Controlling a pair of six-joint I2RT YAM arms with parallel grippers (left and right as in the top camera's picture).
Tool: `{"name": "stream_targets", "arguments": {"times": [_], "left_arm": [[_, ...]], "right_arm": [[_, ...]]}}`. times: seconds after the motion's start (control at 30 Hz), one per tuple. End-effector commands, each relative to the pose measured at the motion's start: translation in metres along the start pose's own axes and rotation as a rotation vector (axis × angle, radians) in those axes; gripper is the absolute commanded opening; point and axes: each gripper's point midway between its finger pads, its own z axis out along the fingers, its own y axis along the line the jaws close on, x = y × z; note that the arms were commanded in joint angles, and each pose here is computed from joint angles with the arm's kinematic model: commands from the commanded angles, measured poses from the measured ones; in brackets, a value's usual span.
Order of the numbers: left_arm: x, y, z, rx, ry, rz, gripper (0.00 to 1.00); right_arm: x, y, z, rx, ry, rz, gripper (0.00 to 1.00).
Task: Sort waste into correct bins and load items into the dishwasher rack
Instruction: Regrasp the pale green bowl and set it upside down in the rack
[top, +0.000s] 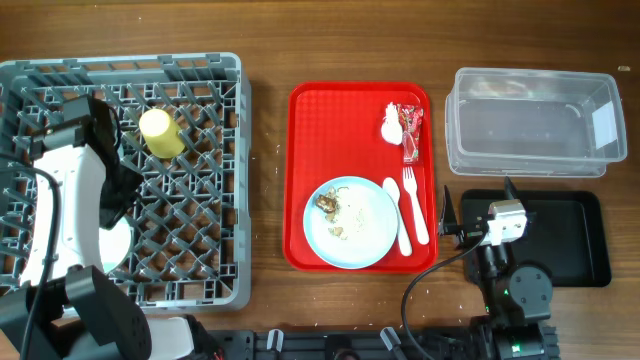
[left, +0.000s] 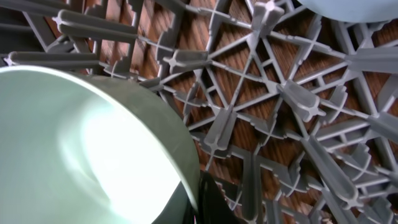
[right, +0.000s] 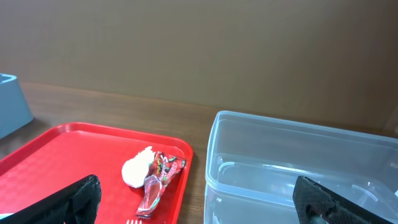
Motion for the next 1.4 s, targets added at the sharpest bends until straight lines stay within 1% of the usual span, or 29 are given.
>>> {"name": "stream_targets", "arguments": {"times": [0.0, 0.03, 0.1, 0.13, 0.17, 0.2, 0.23, 0.3, 0.37, 0.4, 0.43, 0.47, 0.57, 0.63, 0.7, 0.83, 0.9, 0.97, 1.07, 1.1, 1.17, 1.2, 1.23, 1.3, 1.37], "left_arm": [[-0.009, -0.015, -0.030, 0.141, -0.020, -0.039, 0.04], [-0.013, -0.023, -0.043, 0.213, -0.034, -0.025, 0.04], [-0.019, -0.055, -0.083, 0.467, -0.096, 0.112, 0.04], [-0.025, -0.061, -0.095, 0.534, -0.139, 0.142, 0.04], [-0.033, -0.063, -0.100, 0.563, -0.168, 0.134, 0.04], [-0.043, -0.065, -0.101, 0.628, -0.154, 0.107, 0.04], [-0.046, -0.073, -0.103, 0.744, -0.106, 0.140, 0.04], [-0.059, -0.075, -0.099, 0.888, -0.035, 0.111, 0.04], [-0.073, -0.062, -0.084, 0.953, 0.031, 0.034, 0.04], [-0.077, -0.057, -0.084, 1.017, 0.049, 0.036, 0.04], [-0.081, -0.056, -0.091, 1.173, 0.061, 0.063, 0.04], [-0.086, -0.050, -0.097, 1.316, 0.083, 0.050, 0.04], [-0.095, -0.031, -0.081, 1.460, 0.155, -0.070, 0.04], [-0.092, -0.020, -0.074, 1.592, 0.209, -0.135, 0.04], [-0.088, -0.012, -0.061, 1.626, 0.255, -0.211, 0.04], [-0.084, 0.006, -0.049, 1.665, 0.278, -0.325, 0.04], [-0.089, 0.017, -0.045, 1.661, 0.254, -0.359, 0.07], [-0.096, 0.031, -0.039, 1.654, 0.222, -0.404, 0.08], [-0.103, 0.055, -0.022, 1.590, 0.171, -0.482, 0.09], [-0.105, 0.064, -0.015, 1.562, 0.155, -0.512, 0.22], [-0.105, 0.070, -0.009, 1.539, 0.151, -0.536, 0.88], [-0.105, 0.071, -0.009, 1.538, 0.151, -0.543, 1.00], [-0.105, 0.071, -0.009, 1.540, 0.153, -0.544, 1.00], [-0.098, 0.070, -0.012, 1.545, 0.211, -0.581, 1.00], [-0.096, 0.069, -0.026, 1.618, 0.267, -0.623, 0.99]], "right_arm": [[-0.001, 0.002, 0.000, -0.009, -0.005, -0.010, 1.00], [-0.001, 0.002, 0.000, -0.009, -0.005, -0.010, 1.00], [-0.001, 0.002, 0.000, -0.009, -0.005, -0.010, 1.00], [-0.001, 0.002, 0.000, -0.009, -0.005, -0.010, 1.00], [-0.001, 0.002, 0.000, -0.010, -0.005, -0.010, 1.00], [-0.001, 0.002, 0.000, -0.010, -0.005, -0.010, 1.00], [-0.001, 0.002, 0.000, -0.009, -0.005, -0.010, 1.00], [-0.001, 0.002, 0.000, -0.009, -0.005, -0.010, 1.00], [-0.001, 0.002, 0.000, -0.009, -0.005, -0.010, 1.00], [-0.001, 0.002, 0.000, -0.009, -0.005, -0.009, 1.00], [-0.001, 0.002, 0.000, -0.009, -0.005, -0.010, 1.00], [-0.001, 0.002, 0.000, -0.009, -0.005, -0.010, 1.00], [-0.001, 0.002, 0.000, -0.010, -0.005, -0.010, 1.00], [-0.001, 0.002, 0.000, -0.009, -0.005, -0.010, 1.00], [-0.001, 0.002, 0.000, -0.010, -0.005, -0.009, 1.00], [-0.001, 0.002, 0.000, -0.010, -0.005, -0.010, 1.00], [-0.001, 0.002, 0.000, -0.009, -0.005, -0.010, 1.00], [-0.001, 0.002, 0.000, -0.009, -0.005, -0.010, 1.00], [-0.001, 0.002, 0.000, -0.009, -0.005, -0.010, 1.00], [-0.001, 0.002, 0.000, -0.009, -0.005, -0.009, 1.00], [-0.001, 0.002, 0.000, -0.009, -0.005, -0.010, 1.00], [-0.001, 0.002, 0.000, -0.010, -0.005, -0.010, 1.00], [-0.001, 0.002, 0.000, -0.009, -0.005, -0.009, 1.00], [-0.001, 0.002, 0.000, -0.009, -0.005, -0.010, 1.00], [-0.001, 0.002, 0.000, -0.009, -0.005, -0.010, 1.00]]}}
